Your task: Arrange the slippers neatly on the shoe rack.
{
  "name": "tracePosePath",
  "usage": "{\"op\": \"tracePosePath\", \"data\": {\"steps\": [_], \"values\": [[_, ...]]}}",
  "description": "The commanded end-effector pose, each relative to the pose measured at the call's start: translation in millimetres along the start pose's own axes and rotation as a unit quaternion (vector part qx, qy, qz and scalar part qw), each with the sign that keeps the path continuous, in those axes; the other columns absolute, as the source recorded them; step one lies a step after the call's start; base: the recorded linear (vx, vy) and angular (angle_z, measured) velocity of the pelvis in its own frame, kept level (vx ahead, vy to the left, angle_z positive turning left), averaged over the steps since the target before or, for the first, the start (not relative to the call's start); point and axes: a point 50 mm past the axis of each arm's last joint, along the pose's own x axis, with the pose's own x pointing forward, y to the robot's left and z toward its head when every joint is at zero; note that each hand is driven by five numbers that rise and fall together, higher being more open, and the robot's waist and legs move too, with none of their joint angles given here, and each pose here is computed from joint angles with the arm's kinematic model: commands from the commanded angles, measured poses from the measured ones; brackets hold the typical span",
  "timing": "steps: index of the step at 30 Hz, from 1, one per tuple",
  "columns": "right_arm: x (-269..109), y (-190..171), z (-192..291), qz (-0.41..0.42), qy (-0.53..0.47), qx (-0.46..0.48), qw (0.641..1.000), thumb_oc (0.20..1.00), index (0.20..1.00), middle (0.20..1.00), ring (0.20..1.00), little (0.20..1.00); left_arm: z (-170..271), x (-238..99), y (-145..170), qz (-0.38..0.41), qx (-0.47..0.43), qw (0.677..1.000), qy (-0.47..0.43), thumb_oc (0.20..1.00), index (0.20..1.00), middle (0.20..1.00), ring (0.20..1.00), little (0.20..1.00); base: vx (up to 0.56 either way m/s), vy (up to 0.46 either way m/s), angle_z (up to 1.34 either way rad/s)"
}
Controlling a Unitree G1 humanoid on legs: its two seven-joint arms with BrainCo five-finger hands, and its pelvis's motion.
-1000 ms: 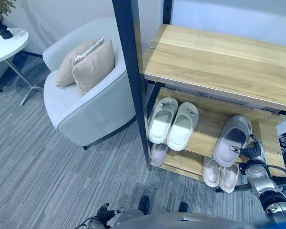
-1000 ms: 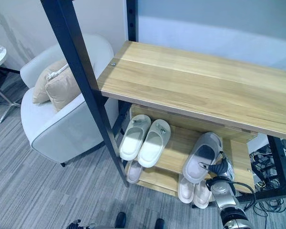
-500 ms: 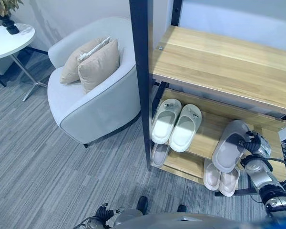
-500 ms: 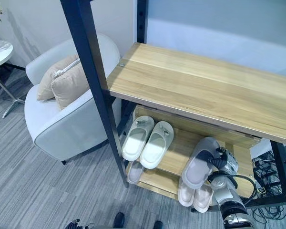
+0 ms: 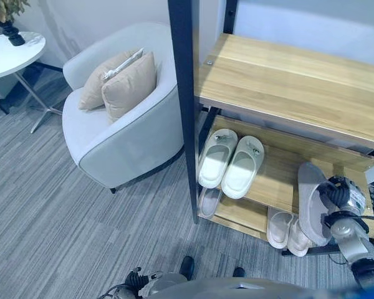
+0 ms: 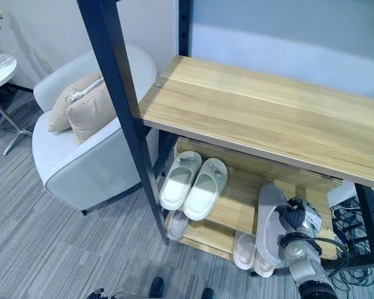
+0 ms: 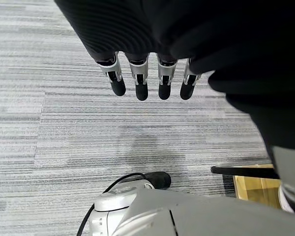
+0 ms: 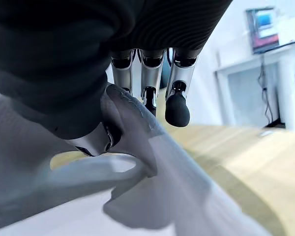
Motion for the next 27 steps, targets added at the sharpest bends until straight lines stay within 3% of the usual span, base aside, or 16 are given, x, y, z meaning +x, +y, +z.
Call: {"op": "tracePosePath", "data": {"steps": [1, 7, 9, 11, 16, 18, 23, 27], "values": [[12, -21, 26, -0.029, -0.090, -0.008, 0.996, 0.200, 0.200, 0.200, 0.200, 0.200, -2, -3, -25, -0.049, 0.017, 0.999, 0.013, 1.000, 1.000, 1.000, 1.000, 1.000, -0.04, -0.038, -0.08], [-21, -31, 44, 0.010, -0.184, 0.012, 0.983, 0.200, 0.200, 0.200, 0.200, 0.200, -6, -4, -23, -0.054, 0.013, 0.998, 0.014, 1.000, 1.000, 1.000, 1.000, 1.000, -0.05, -0.080, -0.10], [-43, -25, 58, 0.084, -0.267, -0.018, 0.960, 0.200, 0.200, 0.200, 0.200, 0.200, -9, -4, -18, -0.055, 0.009, 0.998, 0.011, 1.000, 1.000, 1.000, 1.000, 1.000, -0.03, -0.163, -0.09], [-53, -15, 57, 0.130, -0.274, -0.009, 0.953, 0.200, 0.200, 0.200, 0.200, 0.200, -9, -3, -16, -0.052, 0.004, 0.999, 0.011, 1.000, 1.000, 1.000, 1.000, 1.000, -0.05, -0.121, -0.02], [-63, 6, 77, 0.246, -0.305, 0.092, 0.915, 0.200, 0.200, 0.200, 0.200, 0.200, 25, 4, 10, -0.004, -0.041, 0.998, -0.053, 1.000, 1.000, 1.000, 1.000, 1.000, -0.42, -0.106, -0.01], [-60, -3, 94, 0.233, -0.325, 0.157, 0.903, 0.200, 0.200, 0.200, 0.200, 0.200, 25, 4, 12, 0.003, -0.071, 0.996, -0.052, 1.000, 1.000, 1.000, 1.000, 1.000, -0.23, -0.110, 0.32], [-45, 4, 126, 0.234, -0.381, 0.133, 0.884, 0.200, 0.200, 0.200, 0.200, 0.200, 44, 7, 19, 0.020, -0.096, 0.992, -0.079, 1.000, 1.000, 1.000, 1.000, 1.000, -0.15, -0.055, 0.04], [-24, -6, 182, 0.173, -0.454, 0.139, 0.863, 0.200, 0.200, 0.200, 0.200, 0.200, 75, 7, 25, 0.044, -0.167, 0.978, -0.120, 1.000, 1.000, 1.000, 1.000, 1.000, -0.15, -0.014, -0.15]]}}
